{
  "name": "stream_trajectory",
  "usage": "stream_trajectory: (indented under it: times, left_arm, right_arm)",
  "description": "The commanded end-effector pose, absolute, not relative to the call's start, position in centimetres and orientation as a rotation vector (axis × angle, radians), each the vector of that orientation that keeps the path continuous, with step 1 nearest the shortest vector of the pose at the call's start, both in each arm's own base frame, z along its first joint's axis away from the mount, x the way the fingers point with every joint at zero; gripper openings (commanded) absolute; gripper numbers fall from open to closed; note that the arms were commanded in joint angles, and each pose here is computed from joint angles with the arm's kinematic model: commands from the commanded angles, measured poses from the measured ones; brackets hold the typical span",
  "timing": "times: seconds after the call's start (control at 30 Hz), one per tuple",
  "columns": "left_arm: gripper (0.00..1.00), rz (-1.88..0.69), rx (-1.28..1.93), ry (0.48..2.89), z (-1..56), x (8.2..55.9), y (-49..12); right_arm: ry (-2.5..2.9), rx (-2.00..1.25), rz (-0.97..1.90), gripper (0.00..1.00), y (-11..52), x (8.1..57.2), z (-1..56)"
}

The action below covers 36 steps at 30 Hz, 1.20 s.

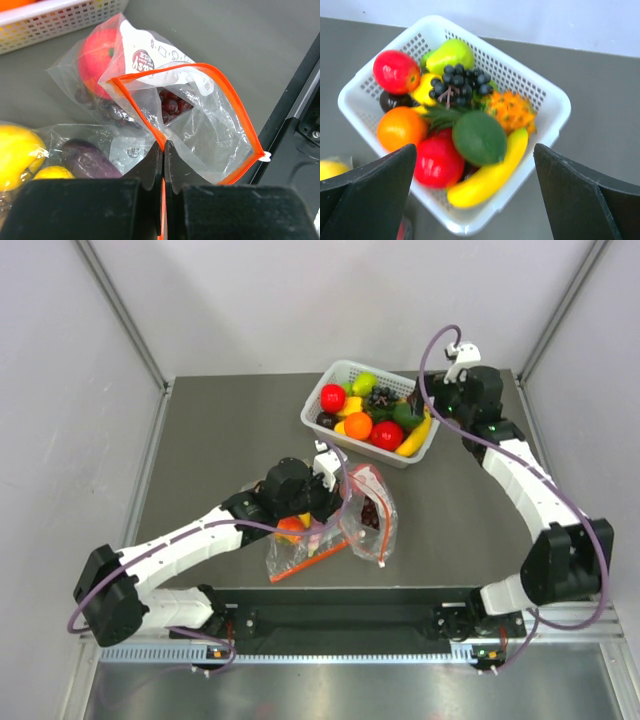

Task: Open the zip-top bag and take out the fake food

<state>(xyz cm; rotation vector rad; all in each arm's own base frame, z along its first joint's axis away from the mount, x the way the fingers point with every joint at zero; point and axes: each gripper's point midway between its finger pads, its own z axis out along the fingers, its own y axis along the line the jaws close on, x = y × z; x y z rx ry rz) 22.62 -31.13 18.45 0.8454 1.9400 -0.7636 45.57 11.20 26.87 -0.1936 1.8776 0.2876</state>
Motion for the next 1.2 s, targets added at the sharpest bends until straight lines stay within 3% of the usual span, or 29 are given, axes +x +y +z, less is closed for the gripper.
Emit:
stream_trajectory:
  times: [0.0,0.17,0.47,0.63,0.93,1.17]
  left_arm:
    - [0.0,-0.792,0.817,1.881,20.8,22.4,-31.0]
    - [0.0,-0.818,0.806,1.861,22.0,22.5,-31.5]
    - [0.0,-0.842,0.797,1.846,23.3,22.5,-31.9]
    - [0.0,-0.848,0.782,1.842,23.5,22.6,-32.0]
    - [0.0,-0.854,0.776,1.842,23.7,22.6,-32.0]
    - [0.0,-0.868,0.79,1.839,23.6,22.1,-31.9]
  right_arm:
    - [1.759,-0.173,0.291,1.0,10.2,42.0,31.1]
    - [1.743,-0.186,0.271,0.98,11.9,34.6,31.4]
    - [1.649,-0.577,0.999,0.9,21.0,20.5,31.3]
    - [1.703,-0.696,1.225,0.81,24.4,16.0,27.7]
    - [1.939,-0.681,1.146,0.79,27.0,17.4,21.5]
    - [2.167,-0.488,0.896,0.79,26.2,22.0,15.6]
